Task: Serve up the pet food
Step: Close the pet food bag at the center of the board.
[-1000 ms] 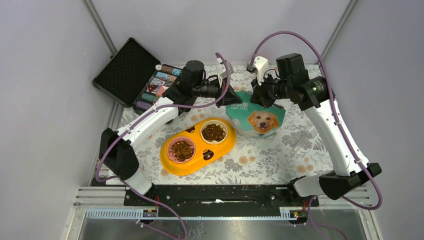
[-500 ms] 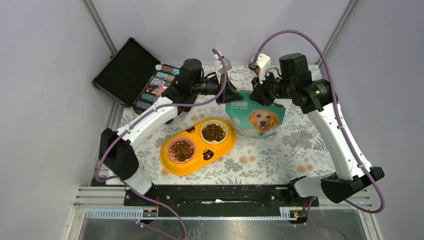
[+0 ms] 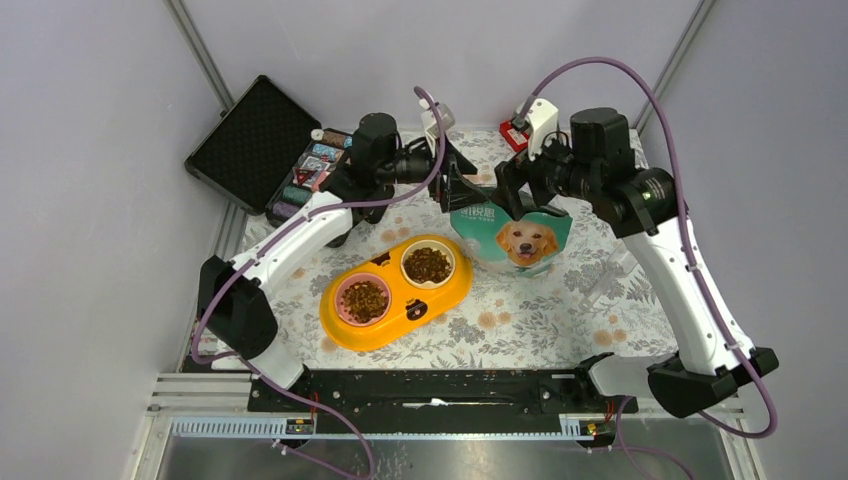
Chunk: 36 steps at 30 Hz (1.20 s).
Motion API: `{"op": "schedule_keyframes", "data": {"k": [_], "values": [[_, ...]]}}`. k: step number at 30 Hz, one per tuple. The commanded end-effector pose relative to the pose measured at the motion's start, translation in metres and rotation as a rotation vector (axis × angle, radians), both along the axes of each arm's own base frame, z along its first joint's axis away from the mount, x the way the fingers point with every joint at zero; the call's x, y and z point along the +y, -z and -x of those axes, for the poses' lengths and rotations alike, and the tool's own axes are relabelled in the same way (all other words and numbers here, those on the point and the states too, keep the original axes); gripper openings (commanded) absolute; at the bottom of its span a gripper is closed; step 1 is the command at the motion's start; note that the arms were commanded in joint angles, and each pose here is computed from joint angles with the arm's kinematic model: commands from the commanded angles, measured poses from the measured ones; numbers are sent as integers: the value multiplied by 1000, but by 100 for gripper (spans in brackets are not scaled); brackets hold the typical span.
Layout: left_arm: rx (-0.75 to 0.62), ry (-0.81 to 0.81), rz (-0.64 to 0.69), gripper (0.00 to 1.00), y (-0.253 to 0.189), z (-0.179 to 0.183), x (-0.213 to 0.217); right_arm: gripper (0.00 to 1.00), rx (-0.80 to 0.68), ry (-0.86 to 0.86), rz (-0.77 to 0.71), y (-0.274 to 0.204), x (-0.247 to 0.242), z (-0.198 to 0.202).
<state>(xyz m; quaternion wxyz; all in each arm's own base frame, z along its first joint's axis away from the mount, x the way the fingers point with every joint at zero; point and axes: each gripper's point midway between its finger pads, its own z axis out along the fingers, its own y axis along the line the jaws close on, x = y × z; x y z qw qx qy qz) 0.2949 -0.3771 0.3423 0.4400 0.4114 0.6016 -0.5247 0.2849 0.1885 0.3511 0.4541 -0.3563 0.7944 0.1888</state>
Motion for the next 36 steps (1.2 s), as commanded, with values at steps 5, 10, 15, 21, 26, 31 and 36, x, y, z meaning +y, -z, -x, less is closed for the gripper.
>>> {"op": "schedule_keyframes", "data": {"k": [5,10,15,21,26,31,36], "values": [[61,-137,260,99,-97,-25,31,100,-317,375,-173,-95,-53,-9],[85,-194,363,99,-129,-23,56,100,-405,540,-187,-116,-92,4],[50,-211,378,99,-138,-15,64,100,-401,592,-179,-110,-103,9],[12,-333,309,99,-129,-20,80,100,-389,672,-112,-92,-121,9],[-26,-298,263,99,-127,-8,82,100,-304,430,-100,-75,-87,27],[-198,-145,177,99,-102,23,71,100,-121,73,-24,-24,-49,72],[-307,8,65,99,-53,45,63,100,-123,92,-2,0,-61,86]]}}
